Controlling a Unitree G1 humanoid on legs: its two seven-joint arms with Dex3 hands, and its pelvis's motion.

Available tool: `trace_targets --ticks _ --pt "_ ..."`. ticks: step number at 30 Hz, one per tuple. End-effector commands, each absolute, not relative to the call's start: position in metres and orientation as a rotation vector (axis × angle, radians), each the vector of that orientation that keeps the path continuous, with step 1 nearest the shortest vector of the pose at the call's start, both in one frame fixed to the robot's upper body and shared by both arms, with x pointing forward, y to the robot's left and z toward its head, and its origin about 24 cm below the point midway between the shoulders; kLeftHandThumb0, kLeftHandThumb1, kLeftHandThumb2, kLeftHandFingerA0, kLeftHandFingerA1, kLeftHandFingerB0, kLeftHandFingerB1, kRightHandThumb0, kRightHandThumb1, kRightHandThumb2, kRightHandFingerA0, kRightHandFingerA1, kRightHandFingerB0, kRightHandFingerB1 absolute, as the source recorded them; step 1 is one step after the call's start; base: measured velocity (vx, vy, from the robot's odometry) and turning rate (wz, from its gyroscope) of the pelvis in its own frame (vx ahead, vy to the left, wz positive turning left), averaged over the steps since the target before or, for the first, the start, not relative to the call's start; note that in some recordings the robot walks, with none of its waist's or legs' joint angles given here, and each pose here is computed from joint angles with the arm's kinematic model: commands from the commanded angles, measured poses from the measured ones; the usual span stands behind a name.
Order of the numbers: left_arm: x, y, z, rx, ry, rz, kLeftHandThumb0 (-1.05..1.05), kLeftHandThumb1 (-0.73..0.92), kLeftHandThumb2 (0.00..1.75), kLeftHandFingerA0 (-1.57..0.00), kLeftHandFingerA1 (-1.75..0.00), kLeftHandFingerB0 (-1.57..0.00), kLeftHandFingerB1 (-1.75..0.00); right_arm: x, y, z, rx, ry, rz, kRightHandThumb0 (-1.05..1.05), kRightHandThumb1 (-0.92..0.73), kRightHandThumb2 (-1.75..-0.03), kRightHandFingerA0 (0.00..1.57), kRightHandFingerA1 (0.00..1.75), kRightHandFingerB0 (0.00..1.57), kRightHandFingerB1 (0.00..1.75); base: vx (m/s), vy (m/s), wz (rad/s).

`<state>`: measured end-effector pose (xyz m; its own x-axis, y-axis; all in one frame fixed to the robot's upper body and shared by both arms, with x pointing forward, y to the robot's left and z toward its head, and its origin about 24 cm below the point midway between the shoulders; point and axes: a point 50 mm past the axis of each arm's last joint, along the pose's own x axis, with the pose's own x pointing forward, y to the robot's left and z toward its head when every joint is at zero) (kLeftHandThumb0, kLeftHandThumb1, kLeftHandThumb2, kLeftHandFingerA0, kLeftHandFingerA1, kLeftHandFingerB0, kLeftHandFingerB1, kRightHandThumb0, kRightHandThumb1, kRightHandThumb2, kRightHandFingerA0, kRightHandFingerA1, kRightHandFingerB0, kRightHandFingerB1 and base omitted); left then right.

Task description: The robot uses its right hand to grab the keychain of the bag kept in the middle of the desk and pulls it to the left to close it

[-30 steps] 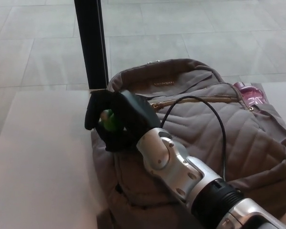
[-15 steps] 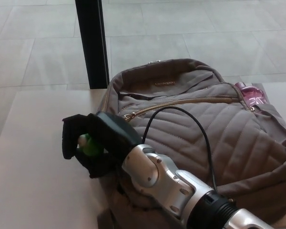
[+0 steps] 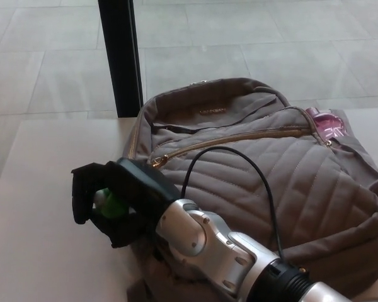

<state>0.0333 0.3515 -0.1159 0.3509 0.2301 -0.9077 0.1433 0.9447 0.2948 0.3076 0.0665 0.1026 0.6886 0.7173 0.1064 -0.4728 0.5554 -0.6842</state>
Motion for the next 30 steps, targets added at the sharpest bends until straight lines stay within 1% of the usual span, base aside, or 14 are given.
trace_targets --ticks 1,30 --pt "0.0267 0.3601 -0.1125 0.404 1.269 0.069 -1.05 0.9 0.84 -0.42 -1.2 -0.43 -1.04 0.1944 0.1755 0.1457 -0.088 -0.471 1.138 -0.4 -0.38 -1.39 1.02 1.75 0.85 1.69 0.0 0.0 0.0" --pt "0.0224 0.3549 -0.1161 0.361 1.262 0.098 -1.05 0.9 0.84 -0.42 -1.2 -0.43 -1.04 0.1884 0.1823 0.1446 -0.107 -0.464 1.186 -0.4 -0.38 -1.39 1.02 1.75 0.85 1.69 0.0 0.0 0.0"
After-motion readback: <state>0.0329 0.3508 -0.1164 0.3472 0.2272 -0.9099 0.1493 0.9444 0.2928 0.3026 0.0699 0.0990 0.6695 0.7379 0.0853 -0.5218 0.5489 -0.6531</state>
